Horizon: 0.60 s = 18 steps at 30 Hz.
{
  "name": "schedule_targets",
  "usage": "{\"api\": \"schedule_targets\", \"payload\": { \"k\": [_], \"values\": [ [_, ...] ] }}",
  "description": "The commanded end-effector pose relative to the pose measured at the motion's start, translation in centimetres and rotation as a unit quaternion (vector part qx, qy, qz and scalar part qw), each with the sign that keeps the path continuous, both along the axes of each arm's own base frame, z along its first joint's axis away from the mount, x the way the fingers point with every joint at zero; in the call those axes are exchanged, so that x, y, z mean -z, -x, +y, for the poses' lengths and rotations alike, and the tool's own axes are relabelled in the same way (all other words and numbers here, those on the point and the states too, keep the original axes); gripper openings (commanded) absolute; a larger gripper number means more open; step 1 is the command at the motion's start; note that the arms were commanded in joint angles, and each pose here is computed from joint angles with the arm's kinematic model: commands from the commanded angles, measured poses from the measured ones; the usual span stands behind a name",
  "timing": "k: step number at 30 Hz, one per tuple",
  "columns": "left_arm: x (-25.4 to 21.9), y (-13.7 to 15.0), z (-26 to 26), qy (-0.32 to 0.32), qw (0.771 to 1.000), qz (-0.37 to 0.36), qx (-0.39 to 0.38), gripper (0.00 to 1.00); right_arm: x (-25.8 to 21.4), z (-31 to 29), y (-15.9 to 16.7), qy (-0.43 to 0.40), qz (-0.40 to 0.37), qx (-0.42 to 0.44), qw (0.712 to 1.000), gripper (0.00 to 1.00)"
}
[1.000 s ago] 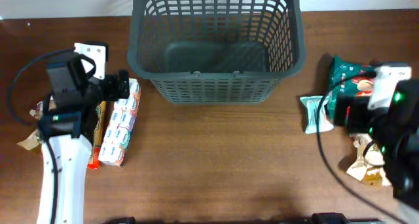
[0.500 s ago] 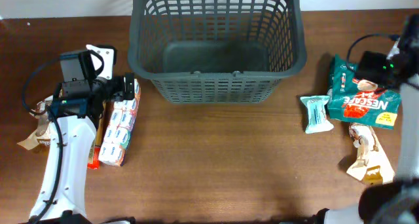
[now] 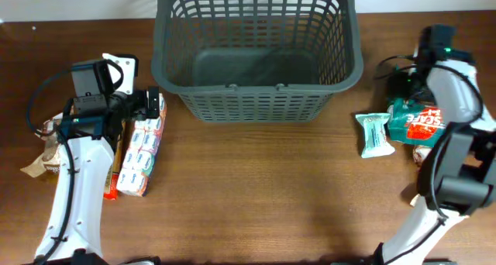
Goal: Pack container
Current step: 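Reach the right gripper to the green Nescafe bag and grasp it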
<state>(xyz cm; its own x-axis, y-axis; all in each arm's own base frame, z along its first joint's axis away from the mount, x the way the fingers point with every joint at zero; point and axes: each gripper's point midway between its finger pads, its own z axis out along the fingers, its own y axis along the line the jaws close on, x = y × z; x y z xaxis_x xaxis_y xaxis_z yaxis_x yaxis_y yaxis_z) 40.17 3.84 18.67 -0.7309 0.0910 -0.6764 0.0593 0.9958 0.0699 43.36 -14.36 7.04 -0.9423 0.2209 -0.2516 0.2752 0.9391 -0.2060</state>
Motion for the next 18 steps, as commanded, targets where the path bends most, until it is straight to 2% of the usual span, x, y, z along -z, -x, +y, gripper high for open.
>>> {"api": "schedule_targets", "payload": {
  "k": [1,14,15,17,18],
  "values": [
    [-0.5,-0.4,0.0,0.009,1.0,-0.006,-0.002,0.99,1.2,-1.2,-0.8,0.053,0.02,-0.019,0.998,0.99],
    [-0.5,-0.4,0.0,0.009,1.0,-0.006,-0.002,0.99,6.9,-1.7,-0.8,0.058,0.057,0.001,0.997,1.0],
    [-0.5,-0.3,0.0,0.009,1.0,-0.006,-0.002,0.99,7.5,-1.6,-0.6,0.055,0.062,0.007,0.996,0.95],
    [-0.4,-0.3,0.0,0.009,1.0,-0.004,-0.002,0.99,8.9,-1.5,-0.1,0.05,0.078,0.016,0.996,0.65],
    [-0.4,-0.3,0.0,0.009,1.0,-0.004,-0.002,0.99,9.4,-1.5,0.2,0.048,0.084,0.019,0.995,0.59]
  ]
}}
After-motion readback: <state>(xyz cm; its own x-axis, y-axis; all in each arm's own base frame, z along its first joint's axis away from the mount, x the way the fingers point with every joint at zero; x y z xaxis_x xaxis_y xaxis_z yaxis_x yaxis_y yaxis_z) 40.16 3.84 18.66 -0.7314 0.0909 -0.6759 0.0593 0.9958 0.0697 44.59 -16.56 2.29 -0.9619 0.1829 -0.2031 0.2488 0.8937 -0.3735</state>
